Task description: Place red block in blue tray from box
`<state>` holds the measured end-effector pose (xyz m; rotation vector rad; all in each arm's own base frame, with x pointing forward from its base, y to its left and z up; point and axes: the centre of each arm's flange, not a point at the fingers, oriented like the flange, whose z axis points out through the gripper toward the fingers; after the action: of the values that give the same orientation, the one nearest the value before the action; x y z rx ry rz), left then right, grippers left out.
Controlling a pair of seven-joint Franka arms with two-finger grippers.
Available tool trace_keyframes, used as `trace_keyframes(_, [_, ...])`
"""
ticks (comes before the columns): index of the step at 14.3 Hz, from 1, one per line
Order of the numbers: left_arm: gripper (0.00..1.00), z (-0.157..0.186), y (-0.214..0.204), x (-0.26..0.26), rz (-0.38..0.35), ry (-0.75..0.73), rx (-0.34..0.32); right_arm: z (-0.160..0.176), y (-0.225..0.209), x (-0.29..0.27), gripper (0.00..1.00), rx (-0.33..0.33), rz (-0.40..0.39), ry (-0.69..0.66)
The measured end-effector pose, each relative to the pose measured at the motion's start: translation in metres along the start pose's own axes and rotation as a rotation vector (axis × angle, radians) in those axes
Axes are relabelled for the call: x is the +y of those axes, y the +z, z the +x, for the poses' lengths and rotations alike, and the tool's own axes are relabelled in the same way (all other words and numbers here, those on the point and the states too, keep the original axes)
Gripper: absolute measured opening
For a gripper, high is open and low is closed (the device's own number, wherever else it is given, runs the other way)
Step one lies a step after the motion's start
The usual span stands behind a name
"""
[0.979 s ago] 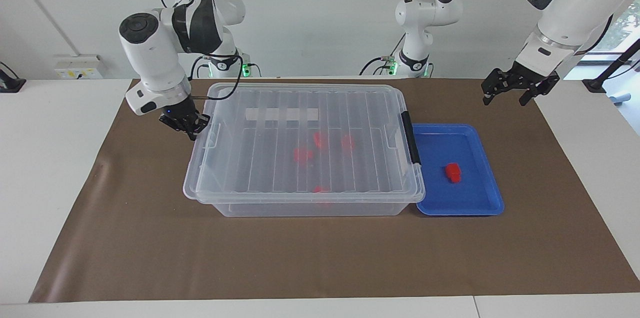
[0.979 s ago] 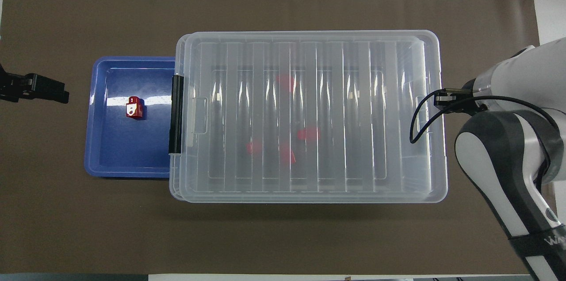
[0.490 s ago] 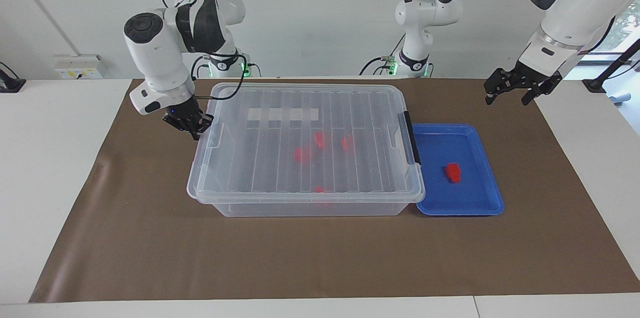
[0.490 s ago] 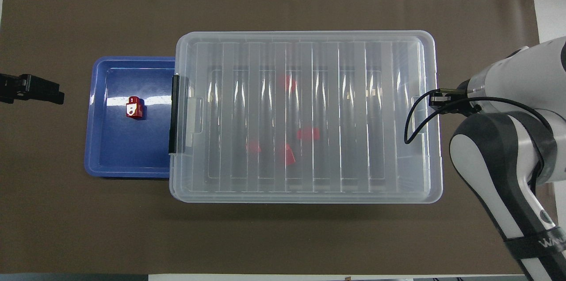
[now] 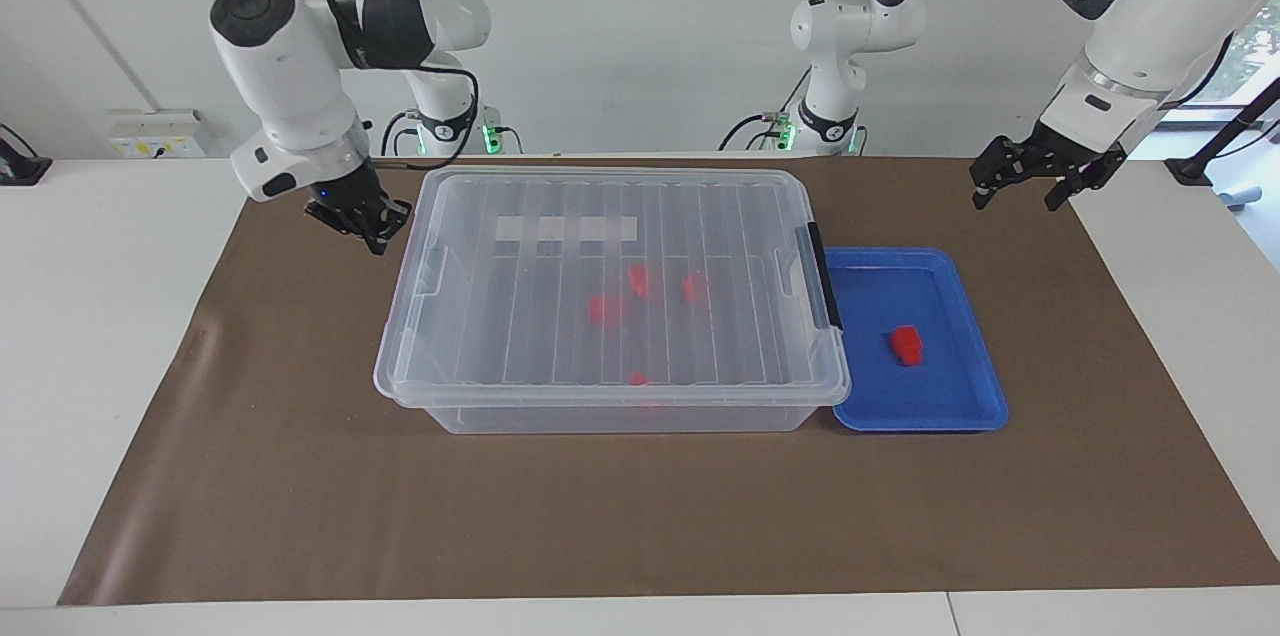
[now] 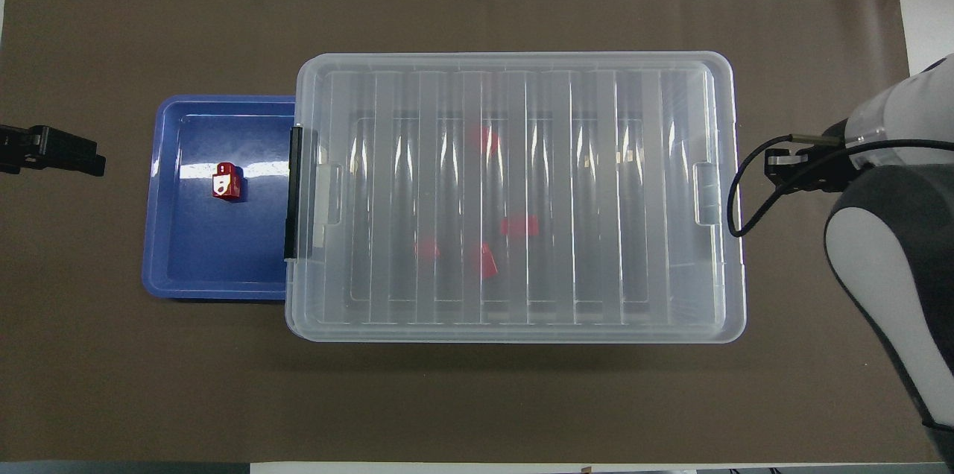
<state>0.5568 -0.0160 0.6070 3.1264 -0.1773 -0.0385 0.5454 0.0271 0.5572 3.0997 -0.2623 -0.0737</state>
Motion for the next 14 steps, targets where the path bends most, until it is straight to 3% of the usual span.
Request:
trace_keyframes(5, [1.00,0.001,0.000,0.008,-0.001,0.016,0.001,-0.017,-0.079,0.034,0.51,-0.011,0.000,-0.065])
trace_keyframes(9, [1.00,0.001,0.000,0.010,-0.001,0.018,0.001,-0.008,-0.067,0.055,0.95,0.000,0.003,-0.065])
trace_keyframes(10, [1.00,0.001,0.000,0.010,-0.001,0.019,0.001,-0.005,-0.056,0.059,1.00,-0.001,0.004,-0.070])
trace_keyframes(14, [1.00,0.001,0.000,0.012,-0.001,0.022,0.001,-0.008,-0.049,0.054,1.00,-0.022,0.001,-0.089])
